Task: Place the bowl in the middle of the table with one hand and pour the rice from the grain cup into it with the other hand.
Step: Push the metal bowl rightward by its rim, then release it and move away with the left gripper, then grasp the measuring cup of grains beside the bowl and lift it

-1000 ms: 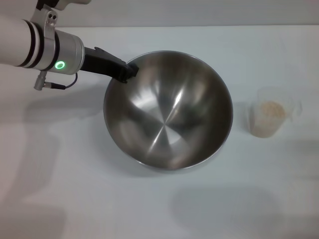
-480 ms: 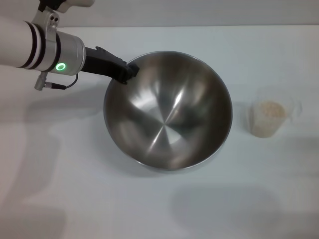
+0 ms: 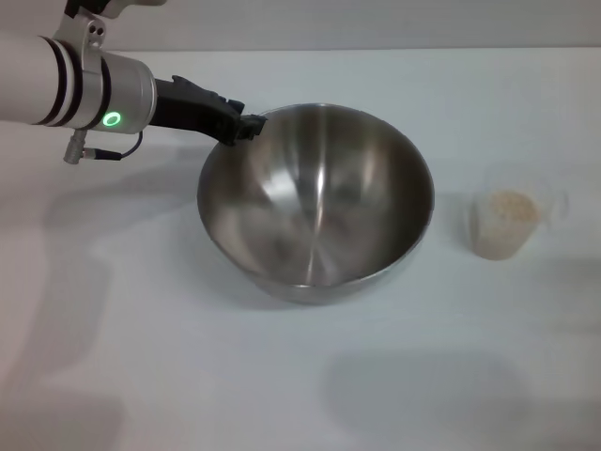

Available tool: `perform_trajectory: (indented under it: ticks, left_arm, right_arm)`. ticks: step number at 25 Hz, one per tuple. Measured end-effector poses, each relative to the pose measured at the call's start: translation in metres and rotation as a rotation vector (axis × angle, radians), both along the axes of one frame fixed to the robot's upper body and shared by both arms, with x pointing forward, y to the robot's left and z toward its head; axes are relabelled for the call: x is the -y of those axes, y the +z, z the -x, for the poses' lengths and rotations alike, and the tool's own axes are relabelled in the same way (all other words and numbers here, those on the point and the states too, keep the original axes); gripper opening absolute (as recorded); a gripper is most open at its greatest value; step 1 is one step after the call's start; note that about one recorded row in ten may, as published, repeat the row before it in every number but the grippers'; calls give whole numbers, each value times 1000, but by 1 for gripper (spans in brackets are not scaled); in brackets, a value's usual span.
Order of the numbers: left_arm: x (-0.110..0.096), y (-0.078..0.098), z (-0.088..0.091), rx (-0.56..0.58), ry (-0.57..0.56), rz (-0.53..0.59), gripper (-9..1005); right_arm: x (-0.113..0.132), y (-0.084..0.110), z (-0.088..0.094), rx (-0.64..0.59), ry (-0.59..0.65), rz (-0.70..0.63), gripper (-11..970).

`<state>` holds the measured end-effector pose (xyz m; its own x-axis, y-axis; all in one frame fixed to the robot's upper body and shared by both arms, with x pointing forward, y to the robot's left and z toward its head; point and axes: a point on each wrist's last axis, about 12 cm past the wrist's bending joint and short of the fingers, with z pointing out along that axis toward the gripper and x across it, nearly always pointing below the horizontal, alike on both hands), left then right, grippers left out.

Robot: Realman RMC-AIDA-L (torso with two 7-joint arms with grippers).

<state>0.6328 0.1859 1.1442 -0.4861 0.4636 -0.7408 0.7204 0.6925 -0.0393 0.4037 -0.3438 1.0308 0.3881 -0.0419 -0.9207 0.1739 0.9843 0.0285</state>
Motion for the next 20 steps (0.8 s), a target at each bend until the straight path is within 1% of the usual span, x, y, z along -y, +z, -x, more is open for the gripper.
perform_trajectory:
  ticks: [1,5,9,11,12,14,16,18,20]
  left_arm:
    - [0,0,0,2,1,-1,280]
    - [1,6,0,48,-17,-14,357]
    - [3,16,5,165,-26,-34,434]
    - [3,23,9,254,-12,-38,472]
    - [2,27,11,301,1,-42,511]
    - [-1,36,20,424,27,-46,588]
    - [-4,41,30,535,62,-50,666]
    - [-7,43,40,639,115,-49,727]
    - [-12,44,50,765,215,-36,770]
  right_arm:
    - [0,0,0,0,-1,0,839]
    - [1,0,0,-1,-4,1,839]
    - [1,0,0,0,-4,2,839]
    - [1,0,0,-1,-5,2,840]
    - [1,0,0,-1,-6,2,840]
    - [1,0,1,-3,-6,3,840]
    - [1,-1,2,-6,-4,5,840]
    - [1,-1,2,-8,-3,6,840]
    - [1,-2,4,-15,0,13,840]
